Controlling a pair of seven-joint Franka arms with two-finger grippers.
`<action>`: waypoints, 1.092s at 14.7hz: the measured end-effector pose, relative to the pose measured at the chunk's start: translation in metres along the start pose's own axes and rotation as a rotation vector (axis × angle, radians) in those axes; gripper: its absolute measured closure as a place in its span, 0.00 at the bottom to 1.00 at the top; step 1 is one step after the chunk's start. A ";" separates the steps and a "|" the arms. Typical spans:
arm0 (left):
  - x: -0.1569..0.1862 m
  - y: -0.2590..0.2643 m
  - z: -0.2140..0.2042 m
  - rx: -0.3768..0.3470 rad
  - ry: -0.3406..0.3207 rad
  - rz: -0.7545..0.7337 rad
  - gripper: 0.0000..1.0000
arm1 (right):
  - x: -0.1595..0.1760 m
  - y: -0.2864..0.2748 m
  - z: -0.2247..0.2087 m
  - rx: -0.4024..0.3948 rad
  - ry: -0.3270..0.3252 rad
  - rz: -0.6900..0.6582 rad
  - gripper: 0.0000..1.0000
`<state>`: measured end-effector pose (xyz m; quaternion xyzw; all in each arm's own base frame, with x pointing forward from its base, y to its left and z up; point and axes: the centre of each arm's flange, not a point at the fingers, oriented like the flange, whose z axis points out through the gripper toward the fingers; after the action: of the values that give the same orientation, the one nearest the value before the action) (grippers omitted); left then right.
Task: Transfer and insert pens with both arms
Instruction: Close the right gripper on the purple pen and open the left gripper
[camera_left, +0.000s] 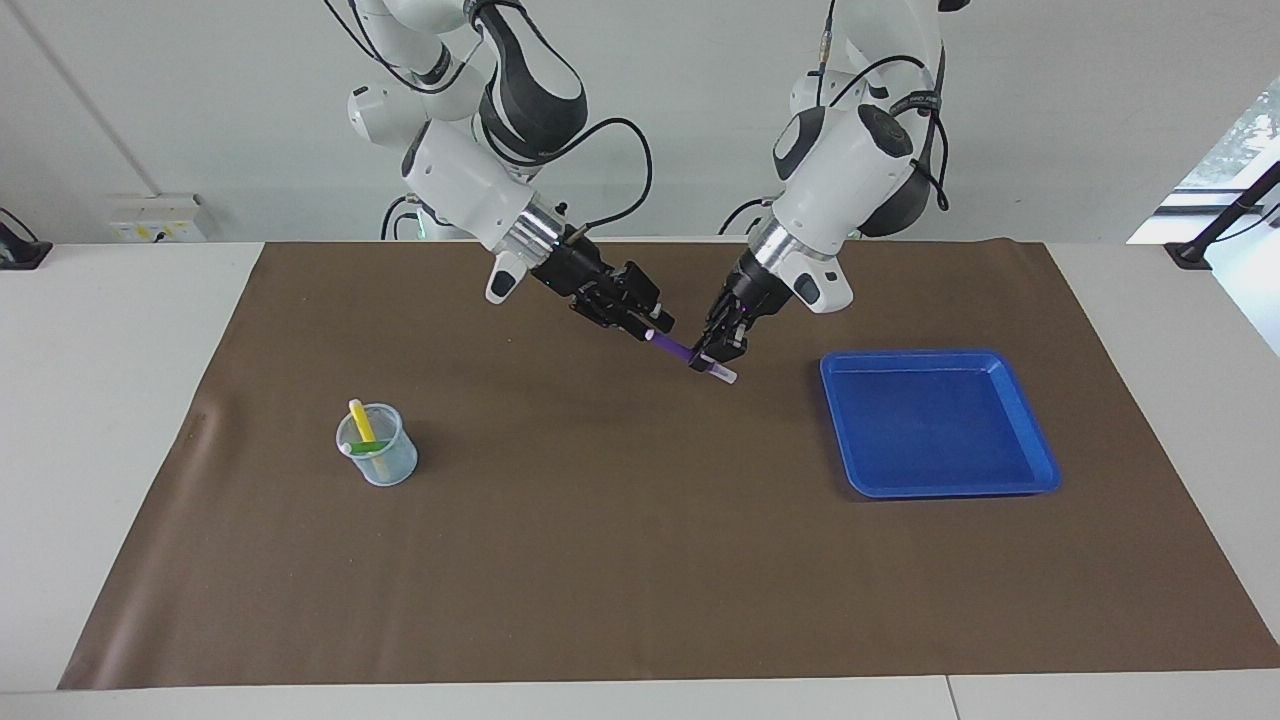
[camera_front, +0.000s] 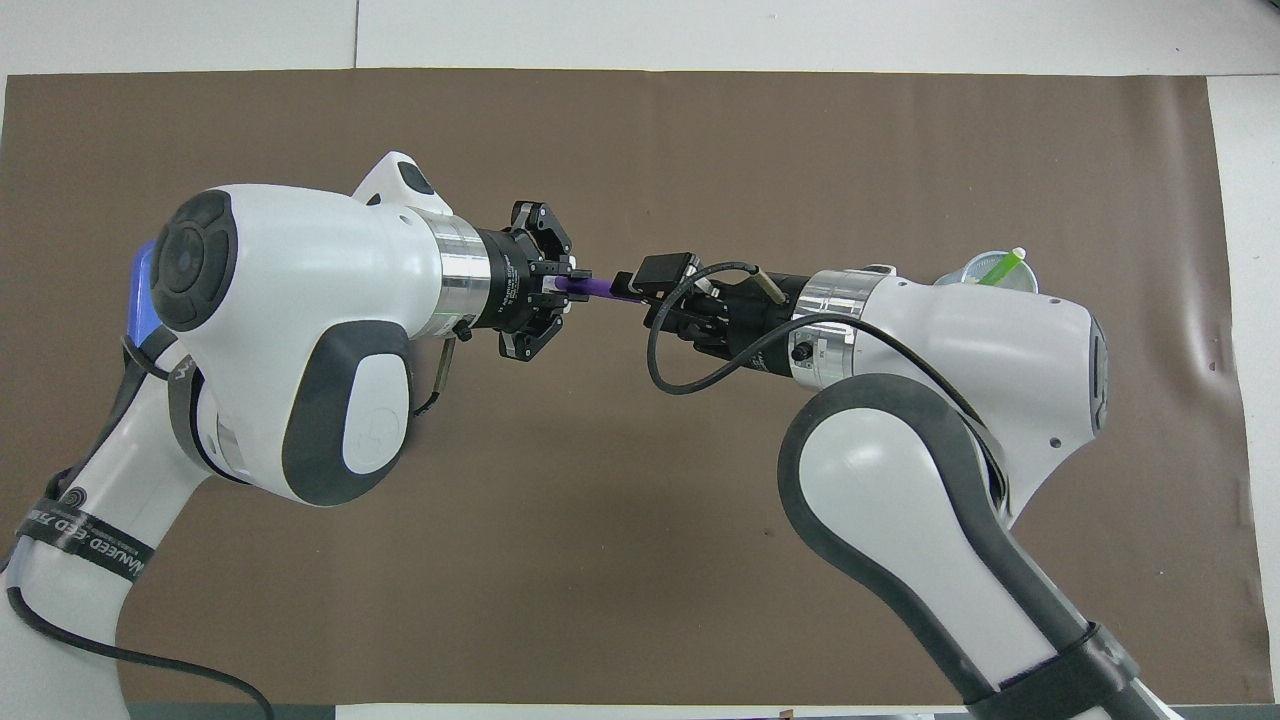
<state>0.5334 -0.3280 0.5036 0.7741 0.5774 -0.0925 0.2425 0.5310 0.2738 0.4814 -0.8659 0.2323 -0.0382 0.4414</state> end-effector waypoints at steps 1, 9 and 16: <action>-0.001 0.000 0.000 0.001 0.000 0.001 0.83 | 0.000 0.000 0.000 0.004 0.002 0.005 0.49; -0.006 -0.002 0.001 0.006 -0.003 0.009 0.83 | 0.003 0.003 -0.002 0.009 0.009 0.018 0.66; -0.006 -0.001 0.001 0.005 -0.006 -0.002 0.83 | 0.005 0.004 -0.003 0.012 0.011 0.025 0.81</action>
<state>0.5310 -0.3330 0.5052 0.7738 0.5773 -0.0965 0.2423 0.5330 0.2676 0.4794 -0.8601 0.2456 -0.0388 0.4455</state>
